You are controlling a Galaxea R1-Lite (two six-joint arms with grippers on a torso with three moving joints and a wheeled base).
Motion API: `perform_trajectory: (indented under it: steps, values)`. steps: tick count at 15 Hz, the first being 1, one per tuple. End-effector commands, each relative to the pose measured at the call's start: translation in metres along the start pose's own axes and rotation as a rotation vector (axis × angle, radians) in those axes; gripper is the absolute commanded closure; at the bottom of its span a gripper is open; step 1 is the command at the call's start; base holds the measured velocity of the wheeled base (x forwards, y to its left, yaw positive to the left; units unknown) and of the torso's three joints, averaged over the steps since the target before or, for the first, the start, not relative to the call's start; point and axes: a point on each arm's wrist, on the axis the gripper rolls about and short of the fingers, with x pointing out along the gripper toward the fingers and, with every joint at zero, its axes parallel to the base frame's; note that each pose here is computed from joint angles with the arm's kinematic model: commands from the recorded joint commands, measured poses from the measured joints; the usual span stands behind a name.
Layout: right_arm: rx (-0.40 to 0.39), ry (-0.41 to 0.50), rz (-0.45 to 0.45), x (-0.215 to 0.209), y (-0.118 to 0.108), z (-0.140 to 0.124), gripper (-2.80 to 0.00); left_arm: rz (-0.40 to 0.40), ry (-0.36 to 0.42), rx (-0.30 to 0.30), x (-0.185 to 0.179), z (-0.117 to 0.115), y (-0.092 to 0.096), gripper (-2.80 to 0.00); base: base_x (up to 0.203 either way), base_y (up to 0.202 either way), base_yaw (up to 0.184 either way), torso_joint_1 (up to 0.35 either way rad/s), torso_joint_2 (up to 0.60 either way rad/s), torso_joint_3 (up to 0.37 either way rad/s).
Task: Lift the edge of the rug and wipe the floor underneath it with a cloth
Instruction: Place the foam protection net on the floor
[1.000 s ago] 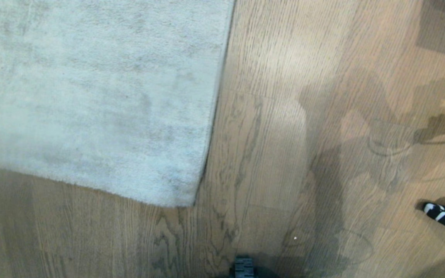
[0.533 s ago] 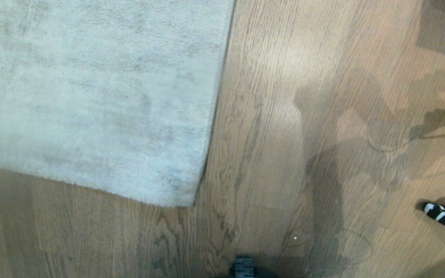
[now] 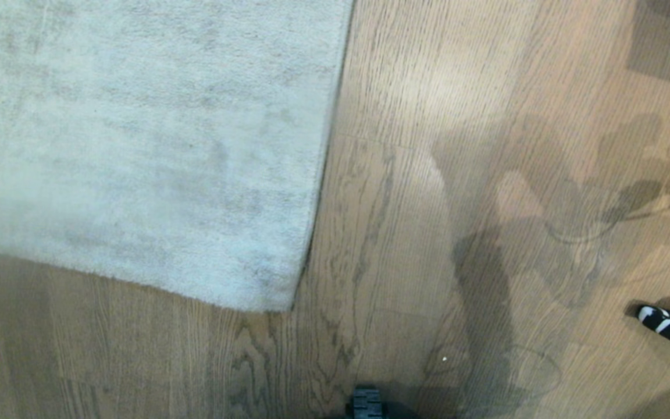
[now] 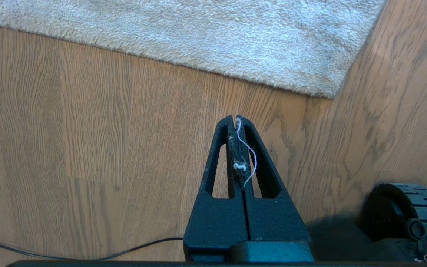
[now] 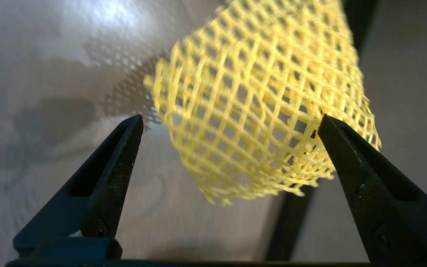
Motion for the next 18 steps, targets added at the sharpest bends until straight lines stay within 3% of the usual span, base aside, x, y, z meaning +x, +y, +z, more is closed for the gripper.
perform_trajectory:
  steps: [1, 2, 3, 4, 5, 6, 7, 8, 9, 10, 11, 12, 14, 15, 16, 18]
  values:
    - [0.044, 0.168, -0.101, -0.009, -0.01, -0.019, -2.8, 0.001, 0.0, 0.0, 0.0, 0.0, 0.0, 0.0, 0.0, 0.0, 0.0, 0.0, 0.0, 0.0]
    - [0.001, 0.155, -0.148, -0.007, -0.014, -0.013, -2.8, 0.001, 0.0, 0.0, 0.0, 0.0, 0.0, 0.0, 0.0, 0.0, 0.0, 0.0, 0.0, 0.0]
    - [-0.046, 0.068, -0.142, -0.004, -0.015, 0.0, -2.8, 0.001, 0.0, 0.0, 0.0, 0.0, 0.0, 0.0, 0.0, 0.0, 0.0, 0.0, 0.0, 0.0]
    - [-0.088, -0.067, -0.085, -0.002, -0.014, 0.018, -2.8, 0.001, 0.0, 0.0, 0.0, 0.0, 0.0, 0.0, 0.0, 0.0, 0.0, 0.0, 0.0, 0.0]
    - [-0.036, -0.118, -0.006, -0.002, -0.011, 0.021, -2.8, 0.001, 0.0, 0.0, 0.0, 0.0, 0.0, 0.0, 0.0, 0.0, 0.0, 0.0, 0.0, 0.0]
    - [0.025, -0.055, 0.003, -0.006, -0.008, 0.007, -2.8, 0.001, 0.0, 0.0, 0.0, 0.0, 0.0, 0.0, 0.0, 0.0, 0.0, 0.0, 0.0, 0.0]
    - [0.089, 0.082, -0.012, -0.014, -0.005, -0.019, -2.8, 0.001, 0.0, 0.0, 0.0, 0.0, 0.0, 0.0, 0.0, 0.0, 0.0, 0.0, 0.0, 0.0]
    - [0.082, 0.211, -0.034, -0.02, -0.003, -0.039, -2.8, 0.001, 0.0, 0.0, 0.0, 0.0, 0.0, 0.0, 0.0, 0.0, 0.0, 0.0, 0.0, 0.0]
    - [0.006, 0.232, -0.042, -0.021, -0.004, -0.042, -2.8, 0.001, 0.0, 0.0, 0.0, 0.0, 0.0, 0.0, 0.0, 0.0, 0.0, 0.0, 0.0, 0.0]
    - [-0.043, 0.156, -0.034, -0.016, -0.006, -0.032, -2.8, 0.001, 0.0, 0.0, 0.0, 0.0, 0.0, 0.0, 0.0, 0.0, 0.0, 0.0, 0.0, 0.0]
    - [-0.054, 0.015, 0.006, -0.011, -0.005, -0.014, -2.8, 0.001, 0.0, 0.0, 0.0, 0.0, 0.0, 0.0, 0.0, 0.0, 0.0, 0.0, 0.0, 0.0]
    - [0.018, -0.047, 0.064, -0.01, -0.003, -0.008, -2.8, 0.001, 0.0, 0.0, 0.0, 0.0, 0.0, 0.0, 0.0, 0.0, 0.0, 0.0, 0.0, 0.0]
    - [0.126, 0.085, 0.104, -0.022, 0.008, -0.037, -2.8, 0.001, 0.0, 0.0, 0.0, 0.0, 0.0, 0.0, 0.0, 0.0, 0.0, 0.0, 0.0, 0.0]
    - [0.115, 0.212, 0.11, -0.03, 0.015, -0.059, -2.8, 0.001, 0.0, 0.0, 0.0, 0.0, 0.0, 0.0, 0.0, 0.0, 0.0, 0.0, 0.0, 0.0]
    - [0.087, 0.257, 0.113, -0.031, 0.016, -0.066, -2.8, 0.001, 0.0, 0.0, 0.0, 0.0, 0.0, 0.0, 0.0, 0.0, 0.0, 0.0, 0.0, 0.0]
    - [0.058, 0.22, 0.112, -0.024, 0.012, -0.059, -2.8, 0.001, 0.0, 0.0, 0.0, 0.0, 0.0, 0.0, 0.0, 0.0, 0.0, 0.0, 0.0, 0.0]
